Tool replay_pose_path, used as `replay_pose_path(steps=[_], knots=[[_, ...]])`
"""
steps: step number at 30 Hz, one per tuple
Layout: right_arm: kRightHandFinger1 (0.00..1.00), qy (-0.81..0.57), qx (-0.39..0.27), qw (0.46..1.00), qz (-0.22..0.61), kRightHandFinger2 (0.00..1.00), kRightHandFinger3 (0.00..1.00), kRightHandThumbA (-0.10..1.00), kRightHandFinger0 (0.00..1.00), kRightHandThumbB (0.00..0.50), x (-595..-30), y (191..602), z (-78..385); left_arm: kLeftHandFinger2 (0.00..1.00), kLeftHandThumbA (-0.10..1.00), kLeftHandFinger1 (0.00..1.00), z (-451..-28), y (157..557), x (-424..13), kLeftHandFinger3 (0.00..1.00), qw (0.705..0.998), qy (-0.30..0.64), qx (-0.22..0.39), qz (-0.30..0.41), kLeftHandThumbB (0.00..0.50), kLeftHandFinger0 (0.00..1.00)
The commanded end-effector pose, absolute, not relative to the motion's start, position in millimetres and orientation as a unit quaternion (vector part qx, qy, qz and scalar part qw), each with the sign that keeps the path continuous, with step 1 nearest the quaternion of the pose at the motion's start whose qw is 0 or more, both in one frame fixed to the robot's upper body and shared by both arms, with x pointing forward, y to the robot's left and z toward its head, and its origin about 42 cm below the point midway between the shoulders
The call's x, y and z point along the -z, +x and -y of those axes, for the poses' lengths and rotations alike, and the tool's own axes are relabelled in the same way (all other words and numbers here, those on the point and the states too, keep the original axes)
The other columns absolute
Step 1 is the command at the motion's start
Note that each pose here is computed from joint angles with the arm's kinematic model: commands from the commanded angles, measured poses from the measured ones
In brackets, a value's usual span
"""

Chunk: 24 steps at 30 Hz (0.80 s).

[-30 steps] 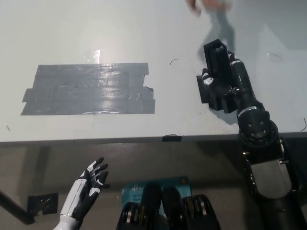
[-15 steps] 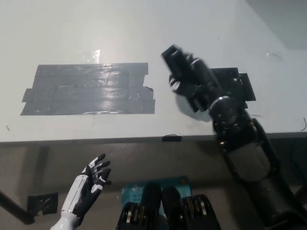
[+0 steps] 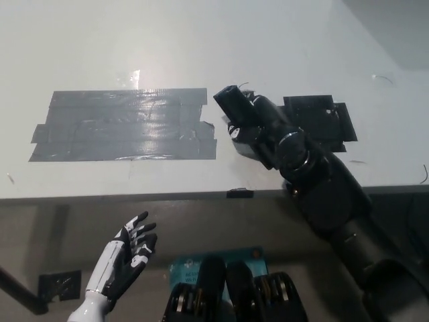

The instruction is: A person hands a stapler to the robot and the robot grabs it with its right hand and places it on the desk infront of it

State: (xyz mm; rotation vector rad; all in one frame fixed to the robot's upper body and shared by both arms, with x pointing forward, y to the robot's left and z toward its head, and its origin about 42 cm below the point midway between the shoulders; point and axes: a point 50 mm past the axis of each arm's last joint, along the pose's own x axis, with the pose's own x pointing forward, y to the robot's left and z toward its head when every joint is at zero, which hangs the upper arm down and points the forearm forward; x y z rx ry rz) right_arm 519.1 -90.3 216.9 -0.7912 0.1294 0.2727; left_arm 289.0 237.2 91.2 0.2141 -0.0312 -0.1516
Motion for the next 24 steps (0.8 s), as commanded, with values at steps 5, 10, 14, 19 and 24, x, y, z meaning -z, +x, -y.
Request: replay_pose_path(steps=[5,10,14,19,24], knots=[[1.00,-0.450,-0.085,0.888,-0.029,1.00,1.00,0.88,1.00,0.494,-243,522,106,0.85,0.71,0.84,-239,295,-105,0.93,0.988,0.126,0.087,0.036,0.439,0.76],[1.00,-0.410,-0.068,0.909,0.041,1.00,1.00,0.98,1.00,0.500,-270,513,106,0.85,0.70,0.82,-239,294,-104,0.93,0.989,0.120,0.086,0.033,0.436,0.64],[1.00,-0.367,-0.039,0.922,0.116,1.00,1.00,1.00,1.00,0.499,-310,503,106,0.86,0.70,0.81,-239,294,-103,0.94,0.989,0.119,0.086,0.031,0.430,0.66],[1.00,-0.321,0.006,0.920,0.225,1.00,1.00,1.00,1.00,0.467,-364,479,113,0.84,0.73,0.81,-238,294,-103,0.93,0.988,0.125,0.087,0.029,0.447,0.69],[1.00,-0.274,0.028,0.916,0.293,1.00,1.00,1.00,1.00,0.470,-410,448,128,0.86,0.72,0.81,-238,294,-103,0.94,0.987,0.127,0.088,0.032,0.431,0.70]])
